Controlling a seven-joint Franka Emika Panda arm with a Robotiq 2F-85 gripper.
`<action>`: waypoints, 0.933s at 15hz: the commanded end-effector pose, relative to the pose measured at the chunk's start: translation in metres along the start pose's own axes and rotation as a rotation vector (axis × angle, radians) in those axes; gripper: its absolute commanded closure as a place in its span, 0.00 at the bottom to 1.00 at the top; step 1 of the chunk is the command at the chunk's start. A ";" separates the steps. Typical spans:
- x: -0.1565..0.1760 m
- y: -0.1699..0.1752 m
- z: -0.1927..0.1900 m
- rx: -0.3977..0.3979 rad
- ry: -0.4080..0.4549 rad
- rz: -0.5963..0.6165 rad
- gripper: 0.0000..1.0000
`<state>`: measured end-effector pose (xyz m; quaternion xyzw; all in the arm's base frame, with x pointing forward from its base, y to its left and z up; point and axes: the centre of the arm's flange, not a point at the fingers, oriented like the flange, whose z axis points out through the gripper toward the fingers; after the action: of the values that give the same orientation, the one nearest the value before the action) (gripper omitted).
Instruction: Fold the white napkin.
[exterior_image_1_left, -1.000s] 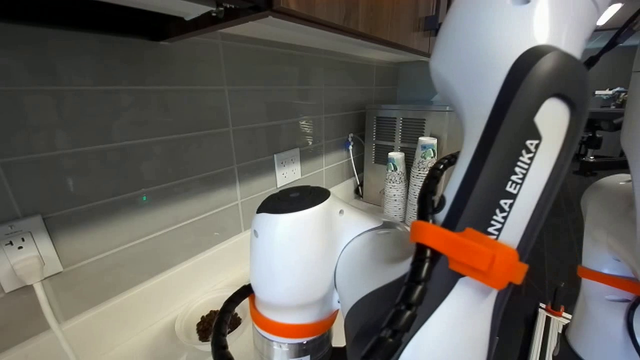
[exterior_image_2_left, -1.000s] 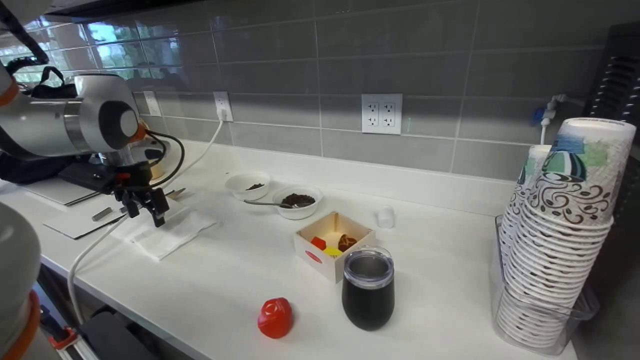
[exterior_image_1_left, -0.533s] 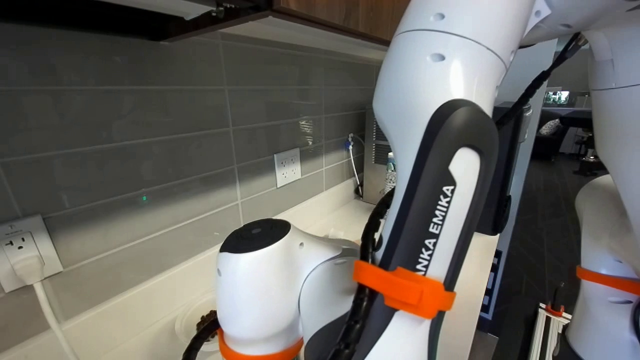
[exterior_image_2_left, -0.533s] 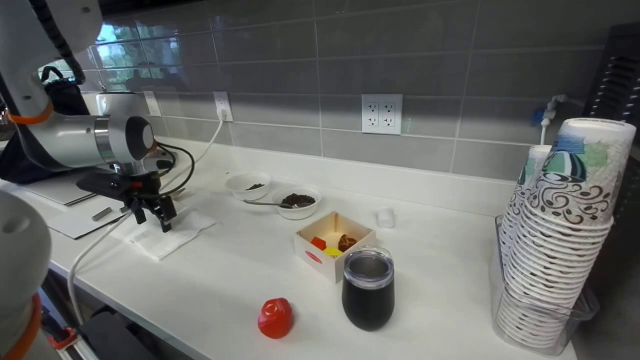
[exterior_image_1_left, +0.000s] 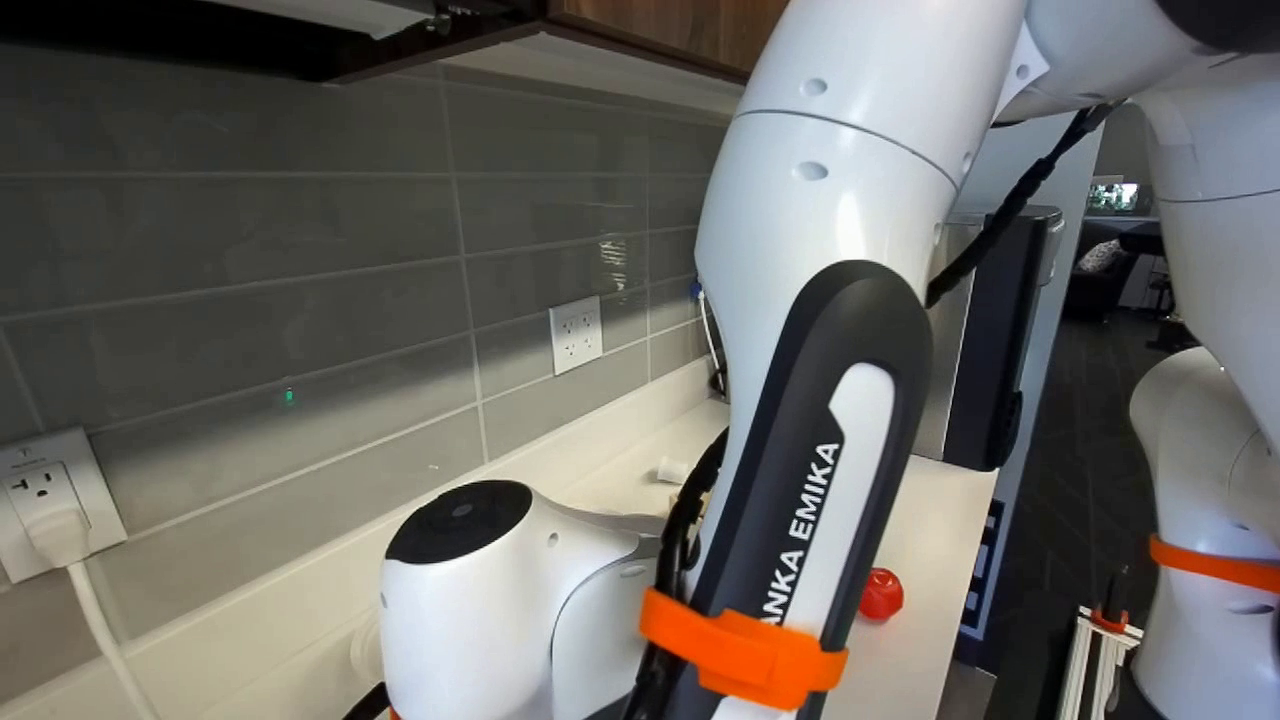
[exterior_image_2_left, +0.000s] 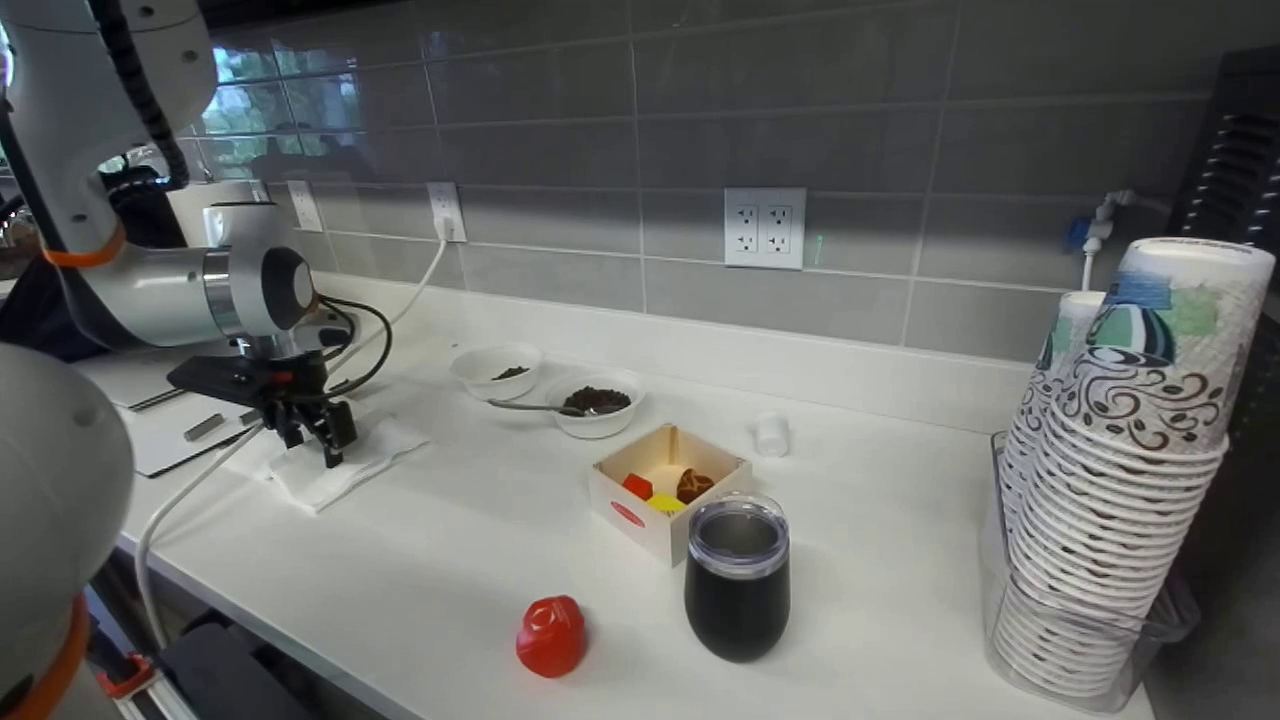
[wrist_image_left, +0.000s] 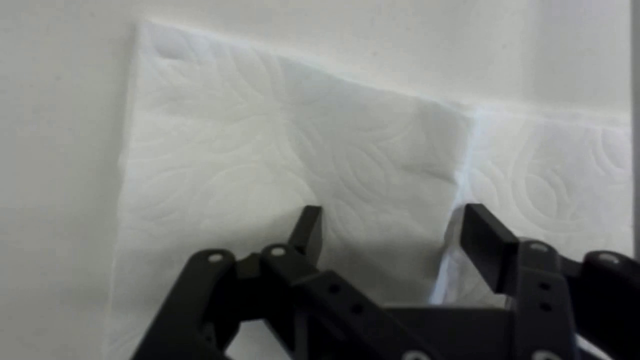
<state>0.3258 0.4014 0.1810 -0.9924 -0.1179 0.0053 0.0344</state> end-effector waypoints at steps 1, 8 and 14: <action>0.013 -0.007 0.000 -0.014 0.021 -0.003 0.58; 0.020 0.009 -0.028 -0.034 0.034 0.032 1.00; 0.008 0.028 -0.086 -0.099 0.017 -0.014 0.99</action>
<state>0.3505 0.3916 0.2192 -0.9944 -0.1058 -0.0059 0.0033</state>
